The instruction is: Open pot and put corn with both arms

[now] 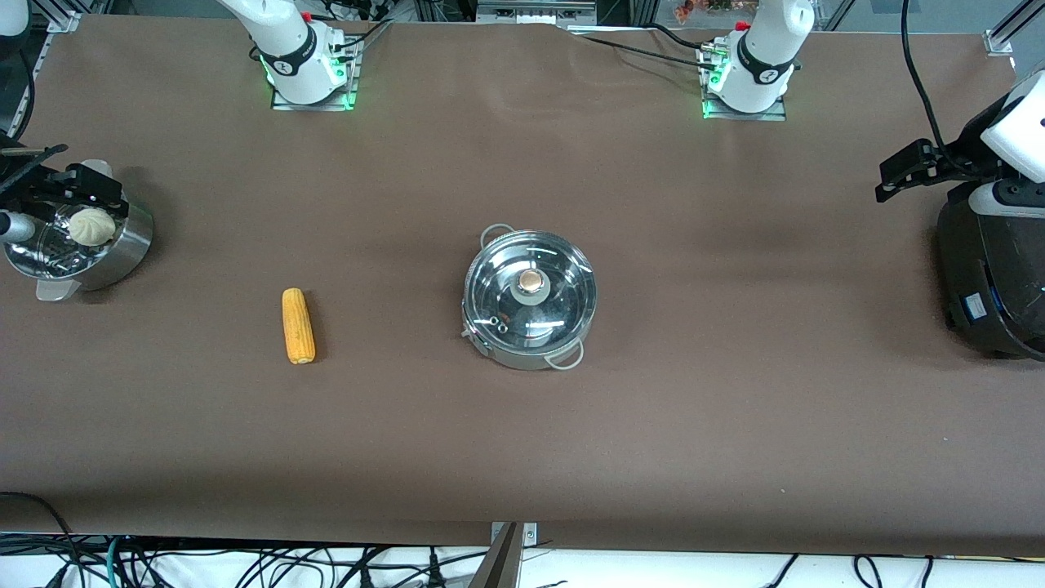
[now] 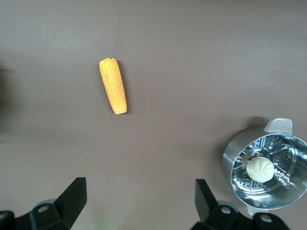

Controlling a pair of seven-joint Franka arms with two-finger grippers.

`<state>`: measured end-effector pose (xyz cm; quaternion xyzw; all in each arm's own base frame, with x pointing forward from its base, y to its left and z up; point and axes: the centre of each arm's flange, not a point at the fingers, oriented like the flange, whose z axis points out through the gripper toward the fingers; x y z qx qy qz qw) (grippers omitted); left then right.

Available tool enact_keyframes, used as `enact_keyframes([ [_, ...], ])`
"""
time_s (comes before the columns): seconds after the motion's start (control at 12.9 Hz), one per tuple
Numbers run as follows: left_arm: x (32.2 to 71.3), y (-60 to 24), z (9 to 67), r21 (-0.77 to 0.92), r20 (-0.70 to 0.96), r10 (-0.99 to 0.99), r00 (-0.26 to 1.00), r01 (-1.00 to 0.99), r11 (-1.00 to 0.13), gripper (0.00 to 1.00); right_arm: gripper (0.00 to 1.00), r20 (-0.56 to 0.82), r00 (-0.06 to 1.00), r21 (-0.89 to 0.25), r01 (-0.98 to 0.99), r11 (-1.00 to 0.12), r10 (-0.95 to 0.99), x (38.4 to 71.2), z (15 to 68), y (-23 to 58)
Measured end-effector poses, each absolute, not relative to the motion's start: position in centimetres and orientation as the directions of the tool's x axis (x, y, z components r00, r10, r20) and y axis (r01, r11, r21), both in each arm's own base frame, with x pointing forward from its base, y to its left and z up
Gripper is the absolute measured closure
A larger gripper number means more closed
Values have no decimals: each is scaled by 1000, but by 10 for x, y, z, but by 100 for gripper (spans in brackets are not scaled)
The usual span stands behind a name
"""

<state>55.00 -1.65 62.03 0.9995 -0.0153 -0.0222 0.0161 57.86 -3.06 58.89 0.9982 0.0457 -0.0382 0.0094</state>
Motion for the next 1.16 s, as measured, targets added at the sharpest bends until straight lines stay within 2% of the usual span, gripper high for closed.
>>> enact_keyframes([
  [1.16,551,-17,619,33,-46,-32,998,-31,-999,0,0,-65,992,17,107,-994,105,581,590,-22],
])
